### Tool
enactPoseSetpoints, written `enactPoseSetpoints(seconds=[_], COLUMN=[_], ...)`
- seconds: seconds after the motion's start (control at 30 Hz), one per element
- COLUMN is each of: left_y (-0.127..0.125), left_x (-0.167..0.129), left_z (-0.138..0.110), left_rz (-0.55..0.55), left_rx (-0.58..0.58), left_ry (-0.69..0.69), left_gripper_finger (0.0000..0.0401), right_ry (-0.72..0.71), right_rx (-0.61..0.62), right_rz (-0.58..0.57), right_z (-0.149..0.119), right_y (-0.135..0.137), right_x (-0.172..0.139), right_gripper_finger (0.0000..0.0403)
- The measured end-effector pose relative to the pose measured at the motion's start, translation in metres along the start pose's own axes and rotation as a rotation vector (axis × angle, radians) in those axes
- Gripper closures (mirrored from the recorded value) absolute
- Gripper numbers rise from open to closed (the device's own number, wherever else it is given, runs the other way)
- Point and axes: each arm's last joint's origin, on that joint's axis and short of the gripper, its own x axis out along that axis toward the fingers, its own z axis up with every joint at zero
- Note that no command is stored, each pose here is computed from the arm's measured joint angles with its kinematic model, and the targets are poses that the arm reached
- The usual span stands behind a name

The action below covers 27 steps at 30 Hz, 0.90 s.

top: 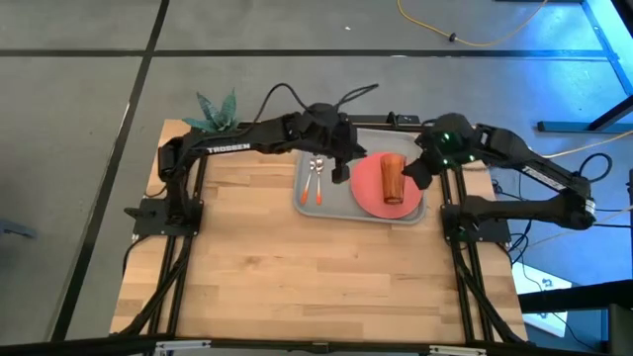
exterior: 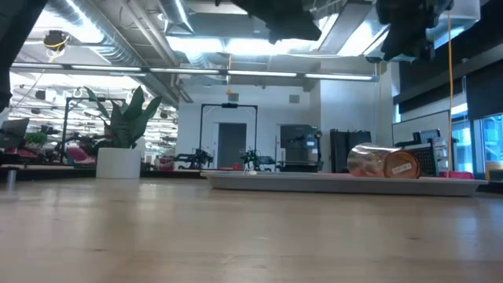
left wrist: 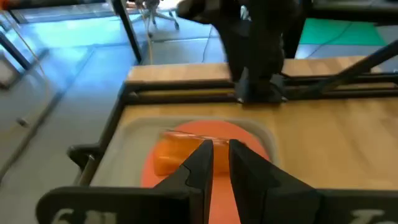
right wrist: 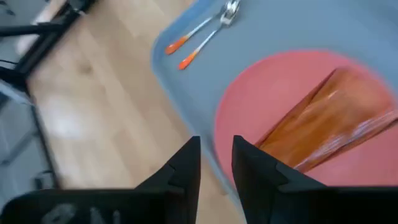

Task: Pick and place plate/cup/fork/spoon on tray
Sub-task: Adjust the orange glass on the gray serving tray

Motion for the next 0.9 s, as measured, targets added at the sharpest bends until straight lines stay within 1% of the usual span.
enactPoseSetpoints(seconds=[0.07,0.13,0.17,0.2,0.3,0.4,0.47,0.53,0.63,0.77,0.9], left_y=[-0.002,-0.001,-0.002,-0.002,-0.004,-0.004,-0.004,-0.005,-0.005,-0.005,-0.005], left_x=[-0.002,-0.010,-0.012,-0.013,-0.014,-0.014,-0.015,-0.015,-0.015,-0.015,-0.016], left_z=[0.003,0.004,0.006,0.007,0.002,-0.001,-0.004,-0.006,-0.008,-0.009,-0.011], left_rz=[-0.019,-0.043,-0.046,-0.049,-0.054,-0.054,-0.056,-0.058,-0.060,-0.061,-0.063], left_rx=[-0.028,-0.068,-0.079,-0.084,-0.095,-0.100,-0.104,-0.107,-0.111,-0.112,-0.115], left_ry=[-0.021,0.005,-0.003,-0.006,0.050,0.078,0.107,0.130,0.150,0.158,0.177], left_gripper_finger=[0.0356,0.0356,0.0356,0.0356,0.0356,0.0356,0.0356,0.0356,0.0356,0.0356,0.0356], right_ry=[0.027,0.040,0.047,0.056,0.085,0.126,0.171,0.206,0.251,0.331,0.466], right_rx=[0.046,0.083,0.112,0.143,0.219,0.201,0.172,0.143,0.109,0.176,0.251], right_rz=[0.010,-0.025,-0.045,-0.066,-0.119,-0.146,-0.138,-0.113,-0.124,-0.147,-0.146], right_z=[0.008,0.017,0.021,0.024,0.034,0.041,0.046,0.055,0.073,0.098,0.114], right_y=[-0.010,-0.021,-0.027,-0.034,-0.053,-0.069,-0.076,-0.081,-0.086,-0.098,-0.112], right_x=[0.007,0.015,0.019,0.023,0.035,0.048,0.055,0.057,0.056,0.056,0.062], right_gripper_finger=[0.0312,0.0312,0.0312,0.0312,0.0312,0.0312,0.0312,0.0312,0.0312,0.0312,0.0312])
